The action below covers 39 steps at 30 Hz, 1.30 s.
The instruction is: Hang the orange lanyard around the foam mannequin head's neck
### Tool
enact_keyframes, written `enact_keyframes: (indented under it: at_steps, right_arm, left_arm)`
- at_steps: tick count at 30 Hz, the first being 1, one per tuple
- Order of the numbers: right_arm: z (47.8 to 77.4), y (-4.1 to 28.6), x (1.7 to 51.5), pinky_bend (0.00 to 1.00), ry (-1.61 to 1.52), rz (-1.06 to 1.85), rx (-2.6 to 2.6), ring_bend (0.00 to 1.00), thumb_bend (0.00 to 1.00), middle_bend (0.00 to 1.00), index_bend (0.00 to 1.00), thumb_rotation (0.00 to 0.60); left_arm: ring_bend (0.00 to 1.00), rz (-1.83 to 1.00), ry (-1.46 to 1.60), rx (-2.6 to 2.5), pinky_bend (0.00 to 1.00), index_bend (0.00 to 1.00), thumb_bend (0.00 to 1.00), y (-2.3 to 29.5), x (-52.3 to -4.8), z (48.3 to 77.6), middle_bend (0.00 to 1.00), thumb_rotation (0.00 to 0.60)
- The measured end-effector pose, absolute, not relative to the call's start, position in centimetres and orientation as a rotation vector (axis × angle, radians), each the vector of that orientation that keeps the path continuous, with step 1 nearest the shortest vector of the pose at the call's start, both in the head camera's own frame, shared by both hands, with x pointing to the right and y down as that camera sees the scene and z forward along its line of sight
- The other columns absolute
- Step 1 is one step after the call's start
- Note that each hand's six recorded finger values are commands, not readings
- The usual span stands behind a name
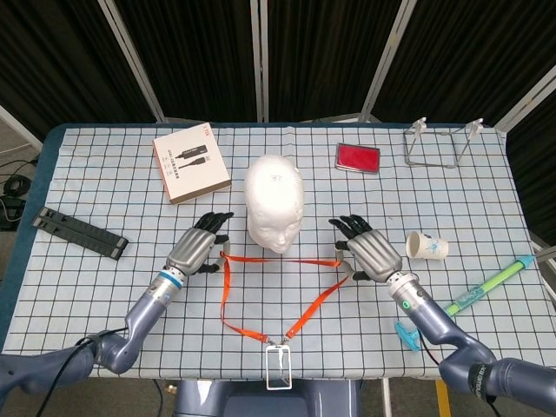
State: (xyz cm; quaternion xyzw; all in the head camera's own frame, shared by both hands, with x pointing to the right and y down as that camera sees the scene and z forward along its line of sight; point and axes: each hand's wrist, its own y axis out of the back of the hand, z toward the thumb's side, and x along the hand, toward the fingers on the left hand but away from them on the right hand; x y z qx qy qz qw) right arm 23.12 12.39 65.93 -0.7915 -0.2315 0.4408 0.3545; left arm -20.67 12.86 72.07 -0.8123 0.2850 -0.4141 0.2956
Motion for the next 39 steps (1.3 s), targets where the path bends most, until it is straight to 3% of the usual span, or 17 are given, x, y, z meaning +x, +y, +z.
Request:
enact_keyframes:
  at_steps: [12,22,29,39]
  right_arm:
    - [61.1,12.9,23.2,0.00,-0.586,0.935,-1.963,0.00,0.46,0.08,0.72,0.600]
    - [56.3,10.9,21.1,0.00,-0.719,0.829,-1.962,0.00,0.46,0.09,0.72,0.600]
    - [54.4,8.1,20.2,0.00,-0.851,0.822,-1.989,0.00,0.46,0.09,0.72,0.600]
    - [54.1,4.8,19.9,0.00,-0.980,0.843,-2.011,0.00,0.46,0.10,0.72,0.600]
  left_arm:
    - [0.00,-0.876,0.887,-2.133,0.00,0.69,0.49,13.6,-23.8,64.5,0.00,0.600]
    - [0.00,-0.807,1.037,-2.110,0.00,0.70,0.49,10.5,-23.4,59.8,0.00,0.600]
    - [0.00,-0.812,1.134,-2.105,0.00,0.70,0.49,7.6,-22.9,58.2,0.00,0.600]
    - [0.00,-0.887,1.199,-2.127,0.00,0.70,0.49,4.5,-22.7,58.3,0.00,0.600]
